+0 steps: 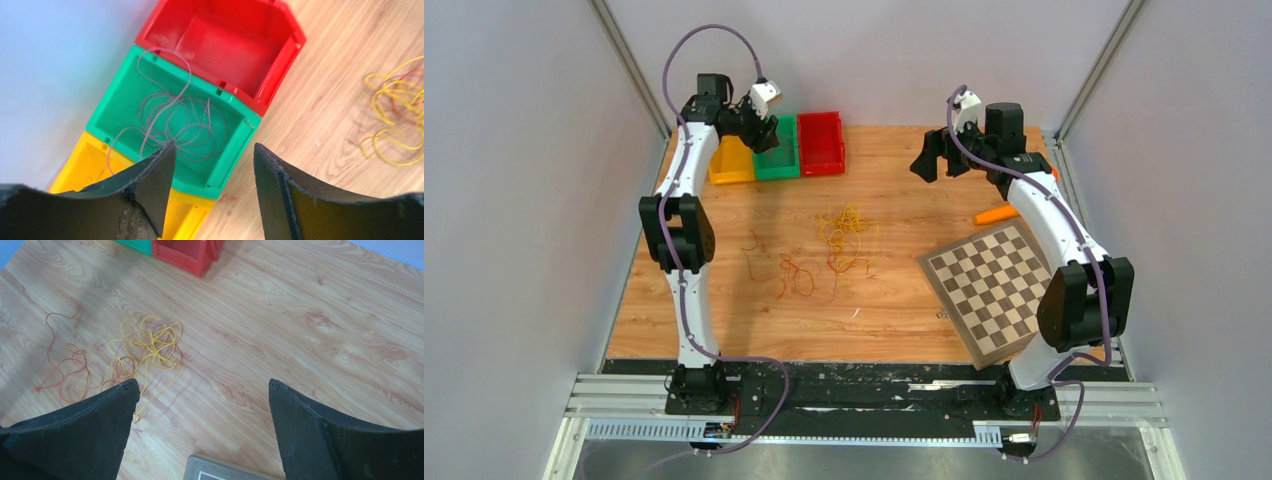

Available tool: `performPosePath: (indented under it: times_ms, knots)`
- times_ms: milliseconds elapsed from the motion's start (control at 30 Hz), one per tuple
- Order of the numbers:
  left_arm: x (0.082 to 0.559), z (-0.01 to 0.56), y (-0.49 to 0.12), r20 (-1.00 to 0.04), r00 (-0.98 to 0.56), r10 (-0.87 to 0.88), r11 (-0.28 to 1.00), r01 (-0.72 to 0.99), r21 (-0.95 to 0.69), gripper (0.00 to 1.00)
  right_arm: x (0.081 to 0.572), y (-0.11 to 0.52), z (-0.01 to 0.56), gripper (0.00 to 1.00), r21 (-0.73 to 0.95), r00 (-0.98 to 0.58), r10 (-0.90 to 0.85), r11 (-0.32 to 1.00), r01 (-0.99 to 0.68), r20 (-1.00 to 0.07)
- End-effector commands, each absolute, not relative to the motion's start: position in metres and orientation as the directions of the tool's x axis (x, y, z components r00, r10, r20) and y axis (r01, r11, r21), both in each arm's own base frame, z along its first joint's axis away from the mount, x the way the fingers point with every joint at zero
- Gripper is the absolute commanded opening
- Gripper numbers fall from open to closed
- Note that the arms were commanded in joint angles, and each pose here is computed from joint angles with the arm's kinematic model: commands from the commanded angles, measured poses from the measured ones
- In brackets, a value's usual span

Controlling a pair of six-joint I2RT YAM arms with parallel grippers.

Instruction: Untangle the cables

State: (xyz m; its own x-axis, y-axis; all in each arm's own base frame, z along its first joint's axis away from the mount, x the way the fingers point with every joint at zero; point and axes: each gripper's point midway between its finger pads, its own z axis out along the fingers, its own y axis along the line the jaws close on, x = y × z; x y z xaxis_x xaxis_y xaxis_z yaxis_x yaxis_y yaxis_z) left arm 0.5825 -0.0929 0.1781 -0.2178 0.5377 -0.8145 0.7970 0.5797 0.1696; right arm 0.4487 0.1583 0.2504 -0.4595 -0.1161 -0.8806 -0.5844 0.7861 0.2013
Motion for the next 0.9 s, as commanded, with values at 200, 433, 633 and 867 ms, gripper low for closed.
performPosePath:
  times_ms: [200,433,633,867]
  knots:
    - [0.648,0.241,-0.076,-0.949,-0.23,0.216,0.833,0.551,0.056,0.64,0.444,0.16,0.261,1.0,0.223,-0.449,-0.089,0.773,-0.594,-0.889]
    - [0.656,0.205,-0.1,-0.942,-0.294,0.161,0.873,0.487,-0.003,0.7,0.446,0.16,0.256,1.0,0.227,-0.46,-0.089,0.778,-0.585,-0.884]
    - [0.679,0.163,-0.091,-0.907,-0.324,0.268,0.914,0.383,0.133,0.6,0.448,0.16,0.253,1.0,0.234,-0.468,-0.087,0.778,-0.583,-0.879]
    - [0.689,0.115,-0.064,-0.825,-0.378,0.419,0.895,0.325,0.306,0.53,0.446,0.159,0.246,1.0,0.236,-0.479,-0.092,0.78,-0.579,-0.873]
